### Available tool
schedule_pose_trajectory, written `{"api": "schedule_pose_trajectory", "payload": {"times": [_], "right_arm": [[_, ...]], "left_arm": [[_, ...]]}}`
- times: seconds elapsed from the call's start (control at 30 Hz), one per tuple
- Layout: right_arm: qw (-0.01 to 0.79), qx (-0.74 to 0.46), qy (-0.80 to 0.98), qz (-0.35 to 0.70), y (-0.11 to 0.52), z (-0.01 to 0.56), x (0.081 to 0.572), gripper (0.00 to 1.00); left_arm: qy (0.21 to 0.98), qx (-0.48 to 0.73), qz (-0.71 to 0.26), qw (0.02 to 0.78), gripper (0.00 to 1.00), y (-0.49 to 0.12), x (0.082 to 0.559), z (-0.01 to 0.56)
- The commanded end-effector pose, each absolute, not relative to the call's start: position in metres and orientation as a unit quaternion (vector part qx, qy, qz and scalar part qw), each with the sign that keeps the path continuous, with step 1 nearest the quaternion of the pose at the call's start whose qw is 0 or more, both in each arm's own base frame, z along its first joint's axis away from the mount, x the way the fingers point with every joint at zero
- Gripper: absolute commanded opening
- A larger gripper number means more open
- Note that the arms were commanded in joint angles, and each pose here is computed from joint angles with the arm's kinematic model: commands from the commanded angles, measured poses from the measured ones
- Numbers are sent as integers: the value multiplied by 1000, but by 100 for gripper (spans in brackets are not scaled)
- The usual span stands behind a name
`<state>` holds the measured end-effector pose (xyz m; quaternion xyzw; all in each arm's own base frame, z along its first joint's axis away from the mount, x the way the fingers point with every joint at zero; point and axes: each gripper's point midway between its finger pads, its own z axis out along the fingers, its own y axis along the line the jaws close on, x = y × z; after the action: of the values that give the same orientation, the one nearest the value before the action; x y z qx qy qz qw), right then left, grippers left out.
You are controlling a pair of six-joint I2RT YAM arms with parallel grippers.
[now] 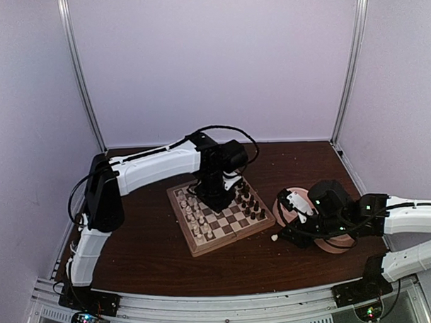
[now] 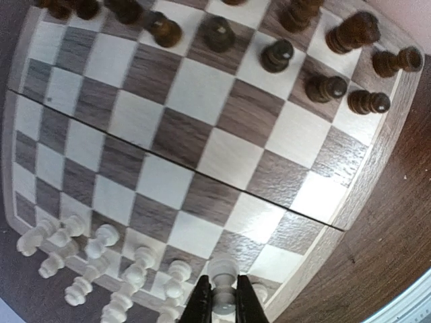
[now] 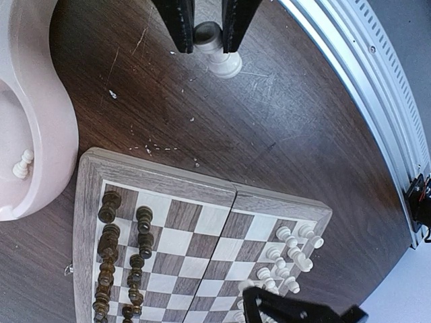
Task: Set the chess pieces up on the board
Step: Place the pawn on c2.
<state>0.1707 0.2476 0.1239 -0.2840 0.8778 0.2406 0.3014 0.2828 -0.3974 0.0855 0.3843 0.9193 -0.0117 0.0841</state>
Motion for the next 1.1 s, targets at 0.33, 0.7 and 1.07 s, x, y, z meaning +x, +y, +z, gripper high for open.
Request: {"api": "schedule_pose_trajectory", "payload": {"times": [0.33, 0.7, 1.07], "right_arm": [[318, -284, 873, 236, 251, 130, 177, 0], [317, -294, 873, 226, 252, 128, 178, 0], [317, -293, 873, 228, 252, 126, 178, 0]], "left_arm": [[937, 308, -12, 165, 3, -324, 382, 146], [942, 300, -12, 150, 4, -314, 407, 122], [946, 298, -11, 129, 4, -312, 413, 95]]}}
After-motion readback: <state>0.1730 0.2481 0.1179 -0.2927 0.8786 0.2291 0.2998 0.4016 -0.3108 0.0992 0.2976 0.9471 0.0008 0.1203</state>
